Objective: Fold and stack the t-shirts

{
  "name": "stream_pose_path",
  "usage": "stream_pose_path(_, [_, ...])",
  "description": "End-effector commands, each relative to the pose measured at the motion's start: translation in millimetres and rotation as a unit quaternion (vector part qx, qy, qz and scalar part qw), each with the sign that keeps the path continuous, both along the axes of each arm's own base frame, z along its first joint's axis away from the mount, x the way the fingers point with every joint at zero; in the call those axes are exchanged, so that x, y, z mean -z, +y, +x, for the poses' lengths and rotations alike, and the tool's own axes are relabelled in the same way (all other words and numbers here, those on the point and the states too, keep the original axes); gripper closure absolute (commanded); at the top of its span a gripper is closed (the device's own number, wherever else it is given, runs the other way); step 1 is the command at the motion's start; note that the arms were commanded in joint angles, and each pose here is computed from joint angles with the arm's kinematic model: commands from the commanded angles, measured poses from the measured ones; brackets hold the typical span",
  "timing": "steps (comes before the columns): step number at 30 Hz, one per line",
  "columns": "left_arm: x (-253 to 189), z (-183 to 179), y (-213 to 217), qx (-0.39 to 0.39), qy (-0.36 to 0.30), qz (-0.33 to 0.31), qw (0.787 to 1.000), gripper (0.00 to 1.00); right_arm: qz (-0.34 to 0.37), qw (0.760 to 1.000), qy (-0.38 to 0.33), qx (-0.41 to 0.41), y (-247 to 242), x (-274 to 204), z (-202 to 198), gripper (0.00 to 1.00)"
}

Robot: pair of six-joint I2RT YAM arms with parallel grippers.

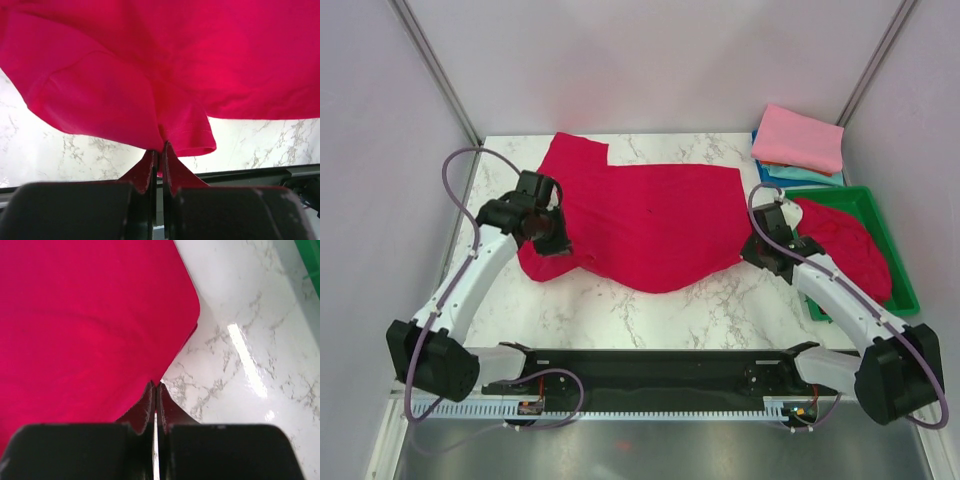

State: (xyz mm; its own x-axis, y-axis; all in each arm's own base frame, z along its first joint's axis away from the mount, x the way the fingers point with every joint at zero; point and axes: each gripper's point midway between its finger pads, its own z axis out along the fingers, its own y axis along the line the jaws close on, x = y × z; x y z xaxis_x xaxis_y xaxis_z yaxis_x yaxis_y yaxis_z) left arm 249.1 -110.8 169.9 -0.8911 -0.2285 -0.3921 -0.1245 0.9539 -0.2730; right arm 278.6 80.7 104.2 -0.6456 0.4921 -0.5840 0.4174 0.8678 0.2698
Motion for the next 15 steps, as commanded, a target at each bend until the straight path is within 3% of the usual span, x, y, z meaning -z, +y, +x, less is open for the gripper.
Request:
stream_pose_path(1, [-12.5, 22.0, 9.0, 0.04, -0.011, 0.021, 0.999, 0.98, -0.028, 0.999, -0.015, -0.002, -5.4, -16.4, 25.1, 1.0])
stream_pose_path(15, [-13.7, 109.7, 13.7, 0.05, -0.007, 0.018, 0.999, 0.98, -0.046, 0.999, -0.013, 0.014, -20.1, -14.4, 81.7, 1.0])
